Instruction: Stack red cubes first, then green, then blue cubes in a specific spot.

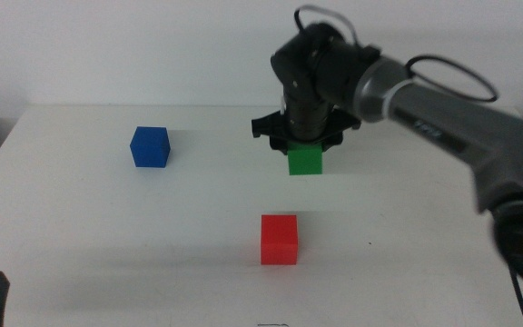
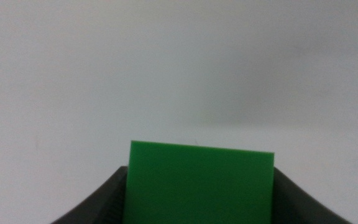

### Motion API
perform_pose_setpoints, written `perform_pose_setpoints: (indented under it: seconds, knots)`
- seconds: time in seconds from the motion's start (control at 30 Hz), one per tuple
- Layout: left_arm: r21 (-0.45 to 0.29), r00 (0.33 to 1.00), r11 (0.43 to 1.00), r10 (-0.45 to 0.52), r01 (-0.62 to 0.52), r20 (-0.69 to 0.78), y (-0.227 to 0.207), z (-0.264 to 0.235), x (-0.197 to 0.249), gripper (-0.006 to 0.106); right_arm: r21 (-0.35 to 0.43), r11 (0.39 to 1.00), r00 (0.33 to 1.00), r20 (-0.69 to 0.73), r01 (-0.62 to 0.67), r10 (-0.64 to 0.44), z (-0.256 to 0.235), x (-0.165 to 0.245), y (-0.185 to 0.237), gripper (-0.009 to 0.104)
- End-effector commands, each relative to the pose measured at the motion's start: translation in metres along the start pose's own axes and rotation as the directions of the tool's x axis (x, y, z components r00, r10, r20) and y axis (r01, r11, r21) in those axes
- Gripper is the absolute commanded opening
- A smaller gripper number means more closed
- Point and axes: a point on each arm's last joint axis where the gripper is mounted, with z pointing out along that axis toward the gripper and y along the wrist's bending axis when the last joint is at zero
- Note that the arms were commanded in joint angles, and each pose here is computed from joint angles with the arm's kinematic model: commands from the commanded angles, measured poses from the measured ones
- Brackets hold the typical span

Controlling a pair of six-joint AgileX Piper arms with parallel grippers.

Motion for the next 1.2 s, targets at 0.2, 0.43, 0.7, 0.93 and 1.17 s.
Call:
perform_pose_setpoints:
  seconds: [0.2,0.43,0.7,0.93,1.17]
  knots:
    - [0.0,0.995,1.0,-0.006,0.006,0.097,0.0,-0.002,-0.009,0.094,-0.065,0.998,0.979,0.198,-0.027,0.039,-0.132,0.037,-0.012,-0.001]
    - [0.0,0.995,1.0,-0.006,0.006,0.097,0.0,-0.002,-0.009,0.094,-0.112,0.994,0.987,0.16,-0.014,0.032,-0.129,0.08,-0.007,-0.001]
    - [0.0,0.995,1.0,-0.006,0.006,0.097,0.0,-0.002,-0.009,0.094,-0.167,0.986,0.99,0.14,0.002,0.022,-0.114,0.089,0.009,-0.001]
    - [0.0,0.995,1.0,-0.006,0.006,0.097,0.0,-0.002,-0.009,0.094,-0.155,0.988,0.994,0.114,0.019,-0.001,-0.092,0.093,0.02,-0.001]
    - [0.0,0.995,1.0,-0.006,0.006,0.097,0.0,-0.002,-0.009,0.094,-0.165,0.986,0.993,0.118,0.035,-0.015,-0.084,0.094,0.024,-0.001]
